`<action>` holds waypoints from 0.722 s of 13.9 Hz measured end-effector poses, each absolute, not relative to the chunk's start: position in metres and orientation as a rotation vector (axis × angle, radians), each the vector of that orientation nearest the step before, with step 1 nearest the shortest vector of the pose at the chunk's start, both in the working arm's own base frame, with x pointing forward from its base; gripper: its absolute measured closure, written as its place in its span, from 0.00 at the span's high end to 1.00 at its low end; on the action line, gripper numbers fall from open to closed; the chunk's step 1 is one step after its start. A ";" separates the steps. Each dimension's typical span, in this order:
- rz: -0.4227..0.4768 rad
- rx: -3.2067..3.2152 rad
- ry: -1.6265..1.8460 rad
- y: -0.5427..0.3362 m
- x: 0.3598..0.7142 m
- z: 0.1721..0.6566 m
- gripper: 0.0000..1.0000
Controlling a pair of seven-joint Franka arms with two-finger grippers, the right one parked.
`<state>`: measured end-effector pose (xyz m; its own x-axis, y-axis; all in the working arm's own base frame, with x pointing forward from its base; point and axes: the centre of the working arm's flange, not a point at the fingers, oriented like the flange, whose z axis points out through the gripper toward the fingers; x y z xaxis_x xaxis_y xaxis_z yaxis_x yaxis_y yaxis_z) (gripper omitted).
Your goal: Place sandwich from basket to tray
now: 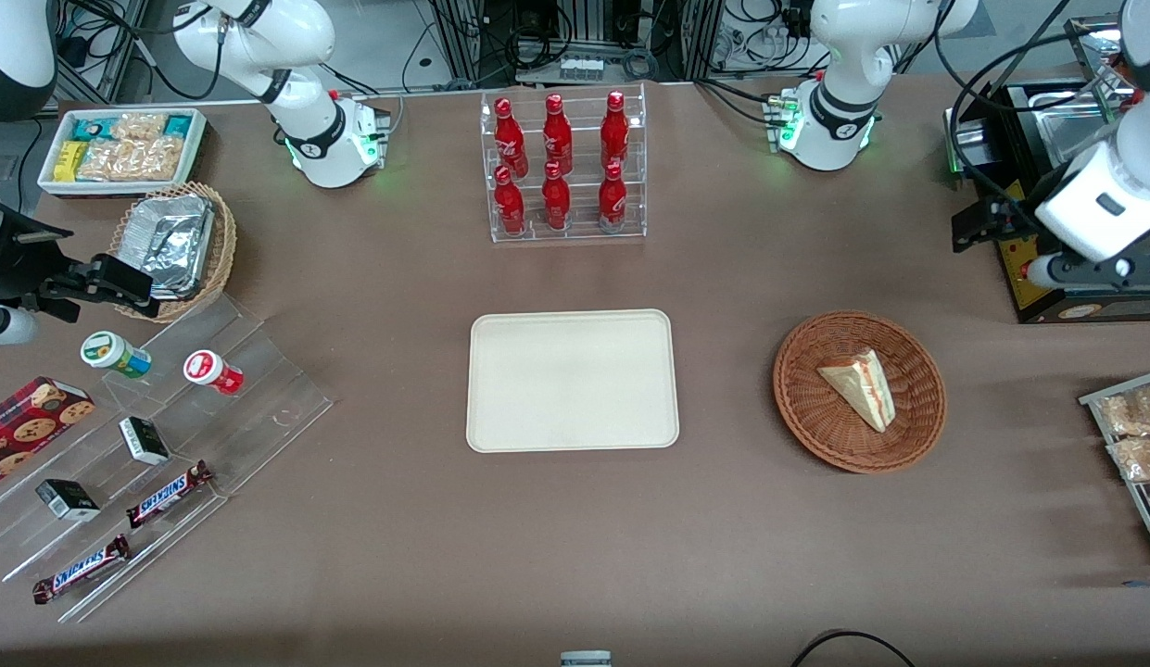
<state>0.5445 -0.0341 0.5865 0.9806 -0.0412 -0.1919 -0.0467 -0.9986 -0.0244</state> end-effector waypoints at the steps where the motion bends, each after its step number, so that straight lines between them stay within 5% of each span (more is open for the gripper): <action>1: 0.299 -3.098 0.015 -0.030 0.552 0.567 1.00; 10: 0.121 -2.983 -0.846 -0.020 0.553 0.384 1.00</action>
